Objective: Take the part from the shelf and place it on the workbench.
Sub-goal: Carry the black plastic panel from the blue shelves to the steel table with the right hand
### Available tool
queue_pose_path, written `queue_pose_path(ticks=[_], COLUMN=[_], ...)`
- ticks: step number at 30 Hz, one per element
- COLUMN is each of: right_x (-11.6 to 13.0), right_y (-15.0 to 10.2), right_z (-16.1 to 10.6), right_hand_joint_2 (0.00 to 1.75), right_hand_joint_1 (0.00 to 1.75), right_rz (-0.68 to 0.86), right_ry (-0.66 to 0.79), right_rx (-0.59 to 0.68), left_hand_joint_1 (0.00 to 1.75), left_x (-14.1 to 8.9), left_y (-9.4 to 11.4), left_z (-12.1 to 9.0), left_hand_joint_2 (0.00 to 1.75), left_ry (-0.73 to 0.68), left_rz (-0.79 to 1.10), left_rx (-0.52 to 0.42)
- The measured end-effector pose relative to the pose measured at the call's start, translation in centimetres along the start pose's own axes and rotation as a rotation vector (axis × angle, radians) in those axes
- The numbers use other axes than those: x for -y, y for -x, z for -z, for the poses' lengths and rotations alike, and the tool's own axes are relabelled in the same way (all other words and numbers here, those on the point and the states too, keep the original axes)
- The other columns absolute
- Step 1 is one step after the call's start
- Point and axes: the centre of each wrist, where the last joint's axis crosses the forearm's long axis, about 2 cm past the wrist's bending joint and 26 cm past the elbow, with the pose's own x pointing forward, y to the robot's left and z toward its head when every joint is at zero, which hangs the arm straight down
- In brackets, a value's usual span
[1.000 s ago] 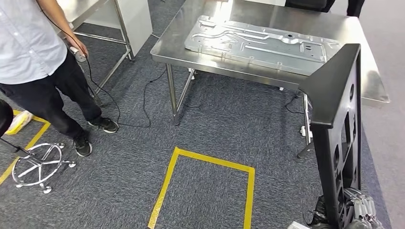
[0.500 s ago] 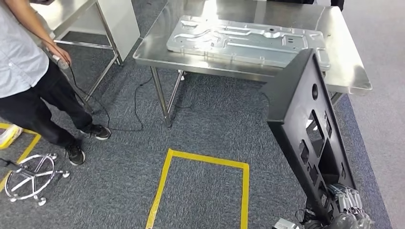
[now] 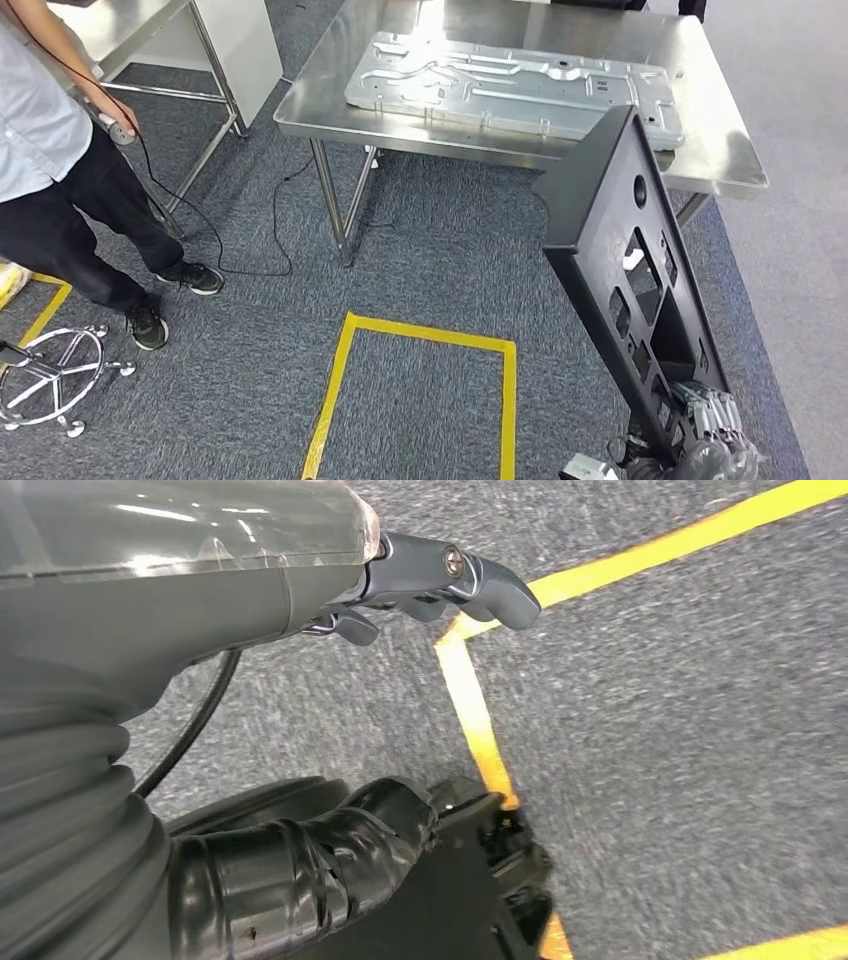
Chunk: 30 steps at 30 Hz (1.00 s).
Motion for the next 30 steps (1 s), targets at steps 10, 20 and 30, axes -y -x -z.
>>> queue_pose_path(ticks=[10, 20, 30], right_x=[-0.2, 0.1, 0.8], right_y=[0.1, 0.0, 0.0], right_z=[-0.2, -0.7, -0.8], right_hand_joint_2=[1.75, 1.75, 1.75], right_hand_joint_1=[1.75, 1.75, 1.75], right_rz=[0.023, 0.037, 0.042], right_ry=[-0.008, -0.013, -0.005], right_rx=[-0.002, -0.006, -0.001], left_hand_joint_1=[0.00, 0.00, 0.00], left_x=[0.0, 0.1, 0.2], left_y=[0.1, 0.4, 0.4], left_z=[0.0, -0.2, -0.3], left_hand_joint_2=[1.75, 1.75, 1.75], left_ry=[0.027, 0.046, 0.065], left_rz=[-0.006, 0.010, 0.022], left_rx=[0.008, 0.004, 0.005])
